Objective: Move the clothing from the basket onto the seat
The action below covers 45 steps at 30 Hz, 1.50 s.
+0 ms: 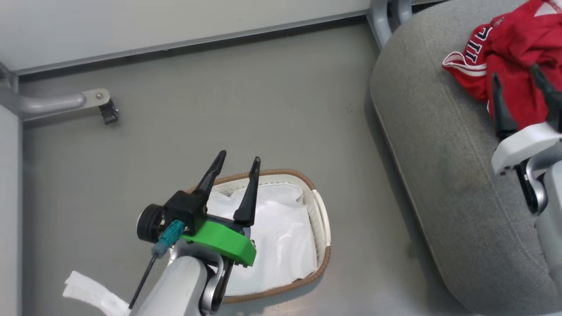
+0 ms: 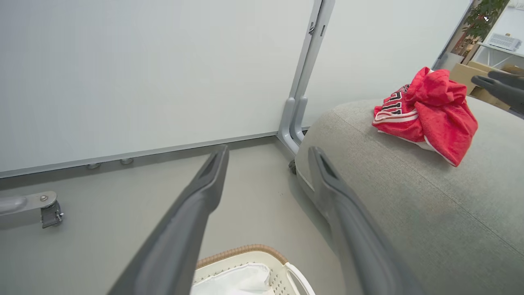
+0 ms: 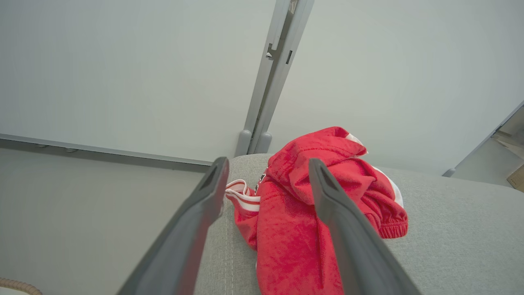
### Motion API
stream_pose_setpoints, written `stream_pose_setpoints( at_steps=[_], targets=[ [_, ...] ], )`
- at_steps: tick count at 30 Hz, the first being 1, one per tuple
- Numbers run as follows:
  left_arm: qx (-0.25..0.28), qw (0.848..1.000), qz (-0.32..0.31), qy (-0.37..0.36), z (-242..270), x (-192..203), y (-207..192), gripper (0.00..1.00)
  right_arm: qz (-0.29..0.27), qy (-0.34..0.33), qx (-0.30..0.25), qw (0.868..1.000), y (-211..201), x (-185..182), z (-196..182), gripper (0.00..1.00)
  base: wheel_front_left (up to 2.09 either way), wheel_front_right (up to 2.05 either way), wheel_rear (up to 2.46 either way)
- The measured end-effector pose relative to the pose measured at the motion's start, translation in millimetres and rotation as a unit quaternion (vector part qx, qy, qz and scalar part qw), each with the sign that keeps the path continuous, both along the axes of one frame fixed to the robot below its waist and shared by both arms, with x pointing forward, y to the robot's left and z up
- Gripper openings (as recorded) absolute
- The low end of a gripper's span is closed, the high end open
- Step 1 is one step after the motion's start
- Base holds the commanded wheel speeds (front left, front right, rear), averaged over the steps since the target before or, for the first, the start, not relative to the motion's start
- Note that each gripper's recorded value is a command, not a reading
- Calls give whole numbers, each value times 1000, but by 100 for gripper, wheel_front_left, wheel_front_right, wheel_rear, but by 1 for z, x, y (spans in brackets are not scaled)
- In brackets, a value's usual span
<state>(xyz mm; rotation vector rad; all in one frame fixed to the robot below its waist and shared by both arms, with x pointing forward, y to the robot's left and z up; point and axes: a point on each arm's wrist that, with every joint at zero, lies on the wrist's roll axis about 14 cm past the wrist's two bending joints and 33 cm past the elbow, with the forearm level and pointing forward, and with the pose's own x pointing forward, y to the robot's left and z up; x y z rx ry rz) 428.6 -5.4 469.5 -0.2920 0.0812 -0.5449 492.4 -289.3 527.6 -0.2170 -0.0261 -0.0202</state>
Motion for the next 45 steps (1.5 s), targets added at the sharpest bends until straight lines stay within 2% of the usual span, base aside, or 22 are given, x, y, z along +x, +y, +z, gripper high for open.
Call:
stream_pose_setpoints(
  at_steps=[4, 11, 18, 28, 45],
  targets=[
    [-1, 997, 74, 5, 3, -7, 46, 100, 40, -14, 41, 998, 45, -8, -1, 100, 0, 0, 0],
    [4, 988, 156, 14, 2, -26, 95, 100, 72, -22, 95, 993, 95, -28, -8, 100, 0, 0, 0],
    [6, 979, 204, 20, 0, -47, 125, 100, 84, -19, 134, 987, 126, -57, -17, 100, 0, 0, 0],
    [10, 970, 243, 26, -5, -73, 151, 100, 79, -5, 148, 986, 134, -94, -29, 100, 0, 0, 0],
    [6, 971, 238, 28, -6, -76, 147, 100, 88, 10, 159, 983, 142, -104, -38, 100, 0, 0, 0]
  ],
)
